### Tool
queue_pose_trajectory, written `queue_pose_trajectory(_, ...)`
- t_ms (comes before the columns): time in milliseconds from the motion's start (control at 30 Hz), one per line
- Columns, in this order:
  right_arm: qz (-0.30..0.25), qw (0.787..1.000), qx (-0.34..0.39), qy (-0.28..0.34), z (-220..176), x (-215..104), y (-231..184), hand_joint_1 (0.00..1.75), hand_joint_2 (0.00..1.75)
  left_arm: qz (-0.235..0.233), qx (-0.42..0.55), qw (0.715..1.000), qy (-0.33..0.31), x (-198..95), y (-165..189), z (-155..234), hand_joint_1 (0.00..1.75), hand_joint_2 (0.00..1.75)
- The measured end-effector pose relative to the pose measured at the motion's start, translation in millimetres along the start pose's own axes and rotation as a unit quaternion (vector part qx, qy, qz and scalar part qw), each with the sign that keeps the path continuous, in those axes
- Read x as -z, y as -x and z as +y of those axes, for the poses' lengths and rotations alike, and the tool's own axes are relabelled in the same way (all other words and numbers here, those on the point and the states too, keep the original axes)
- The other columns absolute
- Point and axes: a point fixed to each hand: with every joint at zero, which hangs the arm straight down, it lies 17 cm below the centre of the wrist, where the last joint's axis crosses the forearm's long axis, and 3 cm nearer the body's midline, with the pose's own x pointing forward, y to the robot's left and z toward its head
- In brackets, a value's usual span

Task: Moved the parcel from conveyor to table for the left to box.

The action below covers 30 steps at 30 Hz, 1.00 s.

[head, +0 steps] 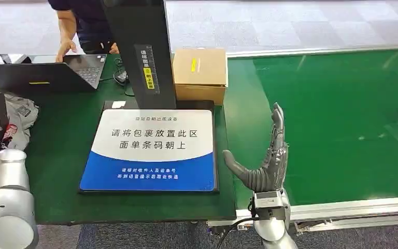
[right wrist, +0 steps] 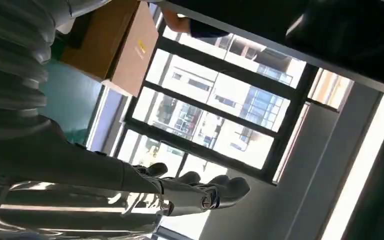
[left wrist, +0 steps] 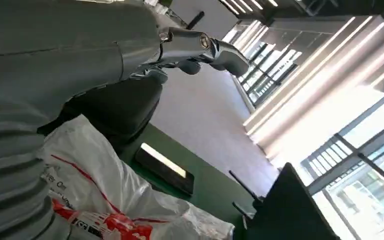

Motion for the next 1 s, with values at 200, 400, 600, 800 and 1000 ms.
queue_pose_trajectory(200, -0.006, 1.000, 0.003, -0.005, 1, -3, 1, 0.00, 1.75, -0.021, -0.301, 0.949, 0.089, -35, -58, -51, 0.00, 1.75)
queue_pose_trajectory(400, 0.007, 0.999, 0.024, -0.027, 9, -7, 8, 0.00, 1.75, -0.079, -0.395, 0.902, 0.153, -112, -108, -57, 0.00, 1.75)
queue_pose_trajectory(600, 0.050, 0.994, 0.069, -0.074, 32, -21, 22, 0.00, 1.75, -0.174, -0.402, 0.871, 0.222, -226, -182, -51, 0.00, 1.75)
queue_pose_trajectory(800, 0.074, 0.989, 0.090, -0.094, 44, -30, 29, 0.00, 1.75, -0.216, -0.406, 0.855, 0.240, -272, -219, -40, 0.00, 1.75)
queue_pose_trajectory(1000, 0.102, 0.980, 0.116, -0.124, 59, -43, 39, 0.00, 1.75, -0.223, -0.421, 0.832, 0.285, -320, -235, -42, 0.00, 1.75)
